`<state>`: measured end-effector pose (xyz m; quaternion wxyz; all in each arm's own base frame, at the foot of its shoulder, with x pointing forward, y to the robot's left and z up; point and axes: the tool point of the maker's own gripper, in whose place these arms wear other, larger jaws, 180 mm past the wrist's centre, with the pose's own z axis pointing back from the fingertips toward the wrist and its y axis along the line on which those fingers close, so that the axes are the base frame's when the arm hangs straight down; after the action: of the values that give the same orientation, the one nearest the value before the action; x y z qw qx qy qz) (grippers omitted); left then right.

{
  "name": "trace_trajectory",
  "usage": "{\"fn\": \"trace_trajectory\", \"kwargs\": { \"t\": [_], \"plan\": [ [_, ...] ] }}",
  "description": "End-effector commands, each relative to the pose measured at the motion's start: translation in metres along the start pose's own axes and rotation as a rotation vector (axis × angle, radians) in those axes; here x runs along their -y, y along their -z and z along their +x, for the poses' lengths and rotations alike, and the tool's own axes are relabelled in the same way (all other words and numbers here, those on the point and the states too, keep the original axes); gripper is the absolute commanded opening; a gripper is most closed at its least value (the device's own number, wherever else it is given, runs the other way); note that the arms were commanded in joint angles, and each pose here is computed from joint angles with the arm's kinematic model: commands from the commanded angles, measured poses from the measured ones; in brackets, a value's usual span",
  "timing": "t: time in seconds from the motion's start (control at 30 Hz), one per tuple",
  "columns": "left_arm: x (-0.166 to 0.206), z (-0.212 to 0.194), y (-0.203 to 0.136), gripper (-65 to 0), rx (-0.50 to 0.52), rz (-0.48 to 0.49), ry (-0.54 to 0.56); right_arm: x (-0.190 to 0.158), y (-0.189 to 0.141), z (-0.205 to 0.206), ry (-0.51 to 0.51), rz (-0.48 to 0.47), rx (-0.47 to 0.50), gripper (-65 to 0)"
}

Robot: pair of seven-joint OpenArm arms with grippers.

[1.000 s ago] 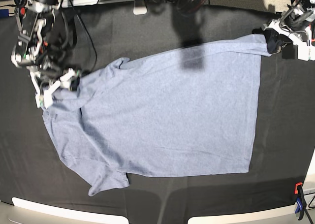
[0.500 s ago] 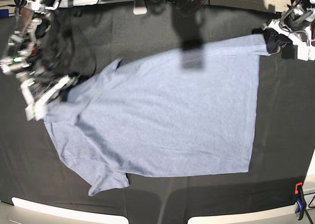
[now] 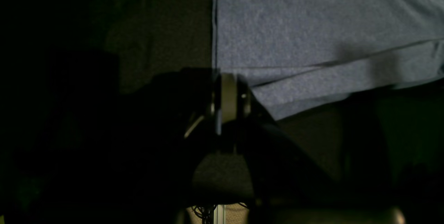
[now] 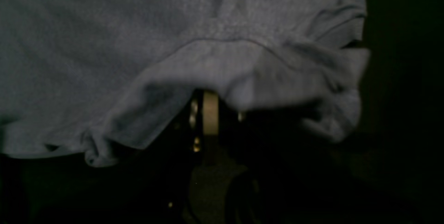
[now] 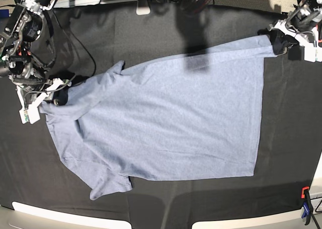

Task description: Layout the t-shirt on the table in an organized manner, then fold the t-shirt properly

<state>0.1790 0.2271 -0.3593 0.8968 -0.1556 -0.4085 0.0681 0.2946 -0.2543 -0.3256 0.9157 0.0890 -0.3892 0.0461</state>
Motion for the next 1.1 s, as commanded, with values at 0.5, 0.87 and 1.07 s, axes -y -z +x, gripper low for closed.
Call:
{"fn": "trace_trajectory", "kwargs": {
  "t": [0.5, 0.87, 1.07],
  "plan": [
    [0.002, 0.01, -0.003, -65.0, 0.037, -0.01, 0.009, 0.004, -0.007, -0.008, -0.023, -0.017, -0.03, -51.9],
    [0.002, 0.01, -0.003, -65.0, 0.037, -0.01, 0.009, 0.039, 0.007, -0.064, -0.047, -0.126, -0.078, -38.7],
    [0.002, 0.01, -0.003, -65.0, 0.036, -0.01, 0.01, 0.03, 0.043, -0.075, 0.014, -0.046, -0.137, -38.7]
  ]
}}
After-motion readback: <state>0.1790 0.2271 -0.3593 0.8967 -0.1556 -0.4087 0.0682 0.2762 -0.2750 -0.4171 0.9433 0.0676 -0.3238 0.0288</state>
